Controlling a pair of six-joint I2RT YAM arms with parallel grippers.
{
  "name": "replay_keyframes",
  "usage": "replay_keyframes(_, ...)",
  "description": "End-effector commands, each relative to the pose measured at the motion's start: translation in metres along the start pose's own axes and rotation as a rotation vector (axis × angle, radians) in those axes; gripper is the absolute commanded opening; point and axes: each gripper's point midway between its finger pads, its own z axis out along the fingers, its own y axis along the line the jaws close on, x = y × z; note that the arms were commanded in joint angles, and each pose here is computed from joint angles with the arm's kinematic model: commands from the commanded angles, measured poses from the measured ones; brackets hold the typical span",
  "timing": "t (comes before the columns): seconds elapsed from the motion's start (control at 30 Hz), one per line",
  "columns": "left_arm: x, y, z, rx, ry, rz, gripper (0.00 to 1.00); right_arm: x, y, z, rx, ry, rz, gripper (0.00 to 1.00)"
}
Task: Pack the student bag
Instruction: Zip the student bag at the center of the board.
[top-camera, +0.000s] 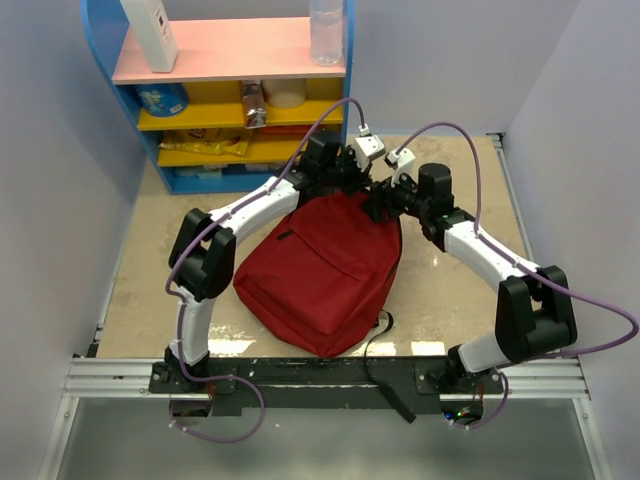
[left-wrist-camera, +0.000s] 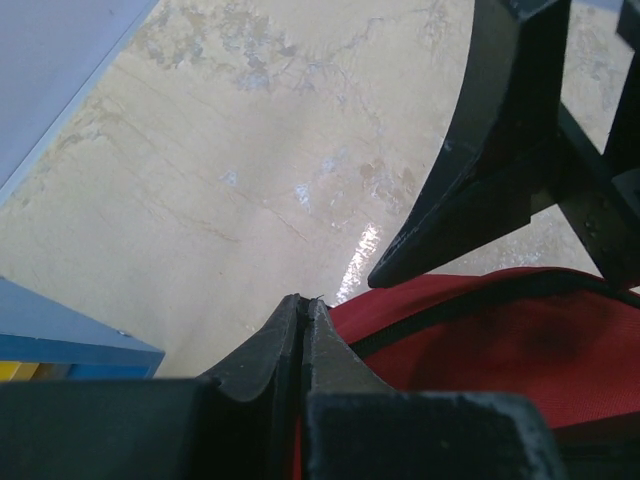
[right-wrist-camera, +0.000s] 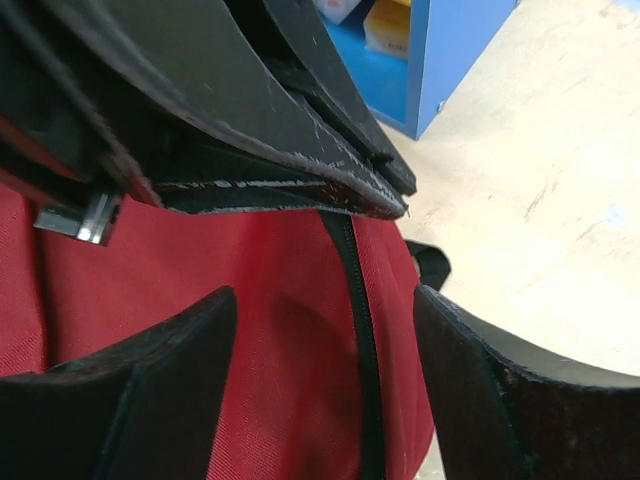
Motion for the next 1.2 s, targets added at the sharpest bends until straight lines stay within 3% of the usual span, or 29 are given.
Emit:
replay_keyframes(0.0, -0.055, -0.006, -0.02, 0.002, -0.127, 0.049, 0.0, -0.017, 0.001, 0.0, -0.023, -0.04, 0.023, 0.7)
replay_keyframes(0.2, -0.058, -0.006, -0.023, 0.0, -0.131, 0.05, 0.0, -0.01, -0.018, -0.001, 0.071, -0.037, 0.081, 0.48)
replay_keyframes(0.23, -0.059, -0.006, -0.024, 0.0, -0.131, 0.047, 0.0, -0.008, -0.024, -0.002, 0.093, -0.033, 0.095, 0.36)
replay_keyframes(0.3, -0.064, -0.007, -0.025, -0.001, -0.142, 0.047, 0.0, -0.006, -0.028, -0.004, 0.092, -0.039, 0.128, 0.22)
replay_keyframes(0.43, -0.07, -0.006, -0.028, -0.004, -0.154, 0.046, 0.0, -0.007, -0.031, -0.009, 0.108, -0.057, 0.142, 0.13)
replay_keyframes(0.53, -0.069, -0.007, -0.029, -0.007, -0.151, 0.045, 0.0, -0.01, -0.034, -0.015, 0.139, -0.069, 0.149, 0.0)
replay_keyframes(0.93, -0.058, 0.007, -0.036, -0.07, -0.115, 0.09, 0.0, -0.001, -0.056, -0.096, 0.501, -0.148, 0.338, 0.0)
replay_keyframes(1.17, -0.065, 0.02, -0.05, -0.107, -0.124, 0.101, 0.0, 0.023, -0.039, -0.131, 0.536, -0.093, 0.42, 0.0)
